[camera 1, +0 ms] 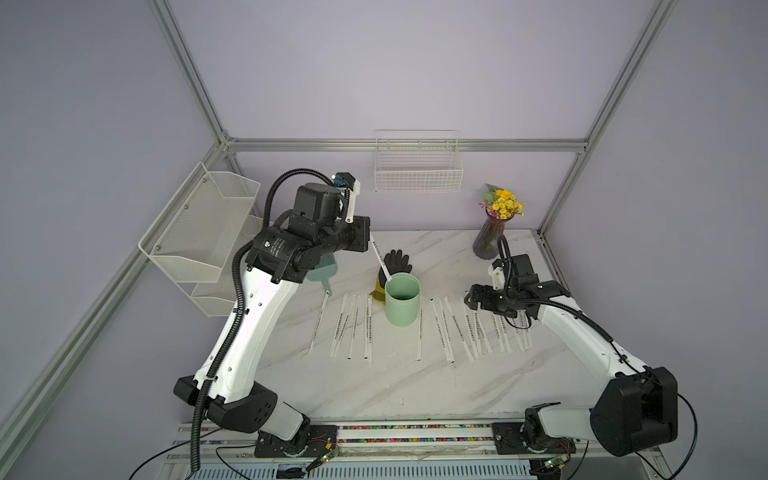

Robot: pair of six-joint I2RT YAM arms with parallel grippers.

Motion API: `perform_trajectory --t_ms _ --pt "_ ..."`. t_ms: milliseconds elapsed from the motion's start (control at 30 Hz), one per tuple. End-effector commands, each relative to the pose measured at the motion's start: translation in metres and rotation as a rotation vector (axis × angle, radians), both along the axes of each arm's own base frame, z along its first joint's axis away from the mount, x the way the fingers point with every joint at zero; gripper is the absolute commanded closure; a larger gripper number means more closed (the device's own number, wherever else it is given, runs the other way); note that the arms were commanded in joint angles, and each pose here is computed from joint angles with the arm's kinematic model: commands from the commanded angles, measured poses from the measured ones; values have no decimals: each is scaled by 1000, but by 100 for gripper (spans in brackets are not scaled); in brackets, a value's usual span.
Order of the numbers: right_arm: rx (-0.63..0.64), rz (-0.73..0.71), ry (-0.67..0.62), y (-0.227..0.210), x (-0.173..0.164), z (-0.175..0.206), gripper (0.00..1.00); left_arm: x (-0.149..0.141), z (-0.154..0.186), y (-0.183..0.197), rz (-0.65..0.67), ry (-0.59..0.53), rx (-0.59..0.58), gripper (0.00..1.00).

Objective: Take the straws out of the storage container
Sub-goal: Pick up the straw from the container, then place the straw at the center of the board.

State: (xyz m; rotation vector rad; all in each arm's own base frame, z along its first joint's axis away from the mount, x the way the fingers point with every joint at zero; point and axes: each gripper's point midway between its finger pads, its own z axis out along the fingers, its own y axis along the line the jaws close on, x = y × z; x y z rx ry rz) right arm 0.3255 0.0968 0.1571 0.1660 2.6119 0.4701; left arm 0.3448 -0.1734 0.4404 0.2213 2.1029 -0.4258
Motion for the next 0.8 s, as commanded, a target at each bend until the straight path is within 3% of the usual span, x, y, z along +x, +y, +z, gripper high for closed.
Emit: perform_trajectory --t_ms 0,300,767 --pt "21 7 -25 2 -3 14 3 -12 10 26 66 -33 58 100" --pt "28 19 -88 2 -5 28 3 -22 5 73 206 4 167 100" --pt "-18 4 -22 -4 -3 -2 3 13 -67 136 438 282 485 100"
